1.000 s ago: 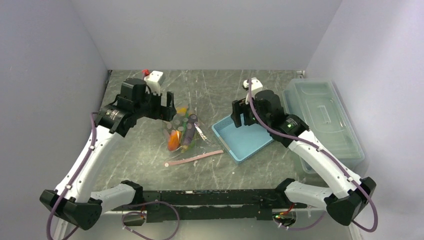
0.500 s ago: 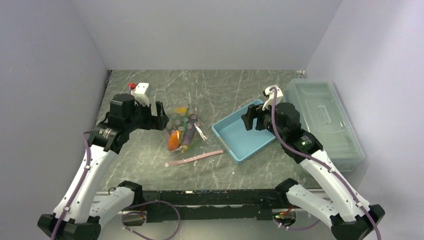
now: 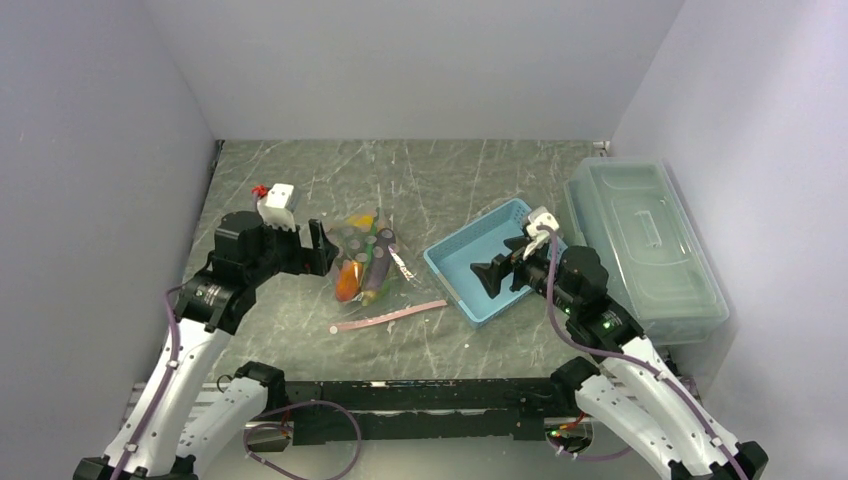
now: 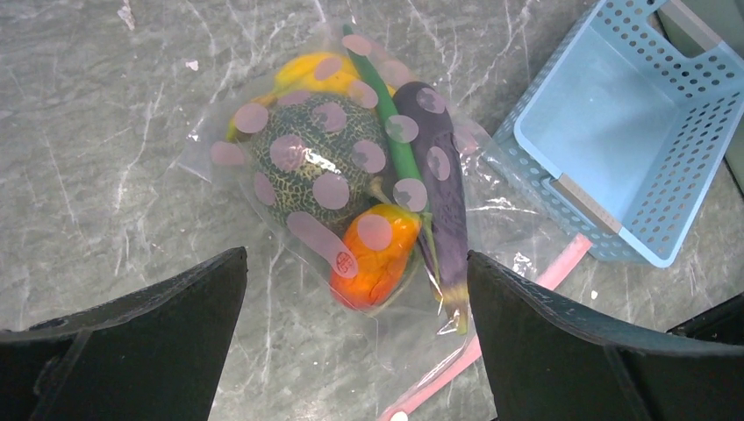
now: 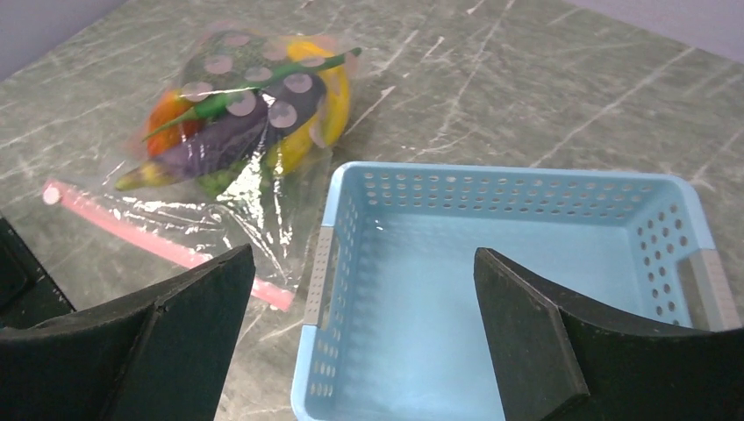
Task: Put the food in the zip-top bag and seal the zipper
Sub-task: Reset both arms
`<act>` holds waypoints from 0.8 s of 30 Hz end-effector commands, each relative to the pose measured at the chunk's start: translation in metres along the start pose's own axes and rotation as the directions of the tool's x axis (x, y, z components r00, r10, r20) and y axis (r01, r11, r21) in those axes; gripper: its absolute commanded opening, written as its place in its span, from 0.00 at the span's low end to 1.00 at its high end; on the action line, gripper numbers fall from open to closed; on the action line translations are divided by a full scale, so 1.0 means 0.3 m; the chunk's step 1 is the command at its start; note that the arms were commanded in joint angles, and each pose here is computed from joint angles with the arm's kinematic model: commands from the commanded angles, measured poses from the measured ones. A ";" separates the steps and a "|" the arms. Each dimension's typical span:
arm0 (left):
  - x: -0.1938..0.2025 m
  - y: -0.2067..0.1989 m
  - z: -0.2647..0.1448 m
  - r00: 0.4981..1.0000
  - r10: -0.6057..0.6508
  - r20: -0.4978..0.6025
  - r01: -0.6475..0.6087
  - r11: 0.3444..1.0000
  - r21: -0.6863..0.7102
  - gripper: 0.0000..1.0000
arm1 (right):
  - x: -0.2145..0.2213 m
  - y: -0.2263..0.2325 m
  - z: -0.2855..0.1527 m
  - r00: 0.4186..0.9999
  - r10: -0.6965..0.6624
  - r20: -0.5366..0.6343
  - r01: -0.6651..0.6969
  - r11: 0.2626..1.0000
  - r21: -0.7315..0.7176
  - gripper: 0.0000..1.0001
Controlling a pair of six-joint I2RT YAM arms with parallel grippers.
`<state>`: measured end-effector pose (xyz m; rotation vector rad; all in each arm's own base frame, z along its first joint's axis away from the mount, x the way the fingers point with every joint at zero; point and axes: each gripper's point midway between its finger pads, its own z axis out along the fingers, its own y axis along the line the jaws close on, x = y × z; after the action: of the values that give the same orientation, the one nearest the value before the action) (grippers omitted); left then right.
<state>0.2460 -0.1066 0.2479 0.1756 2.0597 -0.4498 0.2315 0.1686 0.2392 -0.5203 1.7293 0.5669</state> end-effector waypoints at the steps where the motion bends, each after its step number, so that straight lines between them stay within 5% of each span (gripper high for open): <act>1: -0.025 -0.027 0.000 0.998 0.014 0.068 -0.018 0.998 0.055 1.00 | -0.083 0.063 -0.013 0.985 -0.080 0.152 0.096 0.990 -0.103 1.00; 24: -0.001 -0.027 0.024 0.998 0.030 0.050 -0.033 0.997 0.069 1.00 | -0.062 0.072 0.004 0.985 -0.112 0.132 0.126 0.986 -0.108 1.00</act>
<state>0.2430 -0.1131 0.2376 0.2071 2.0438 -0.4913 0.2213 0.1847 0.2446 -0.6512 1.6026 0.6073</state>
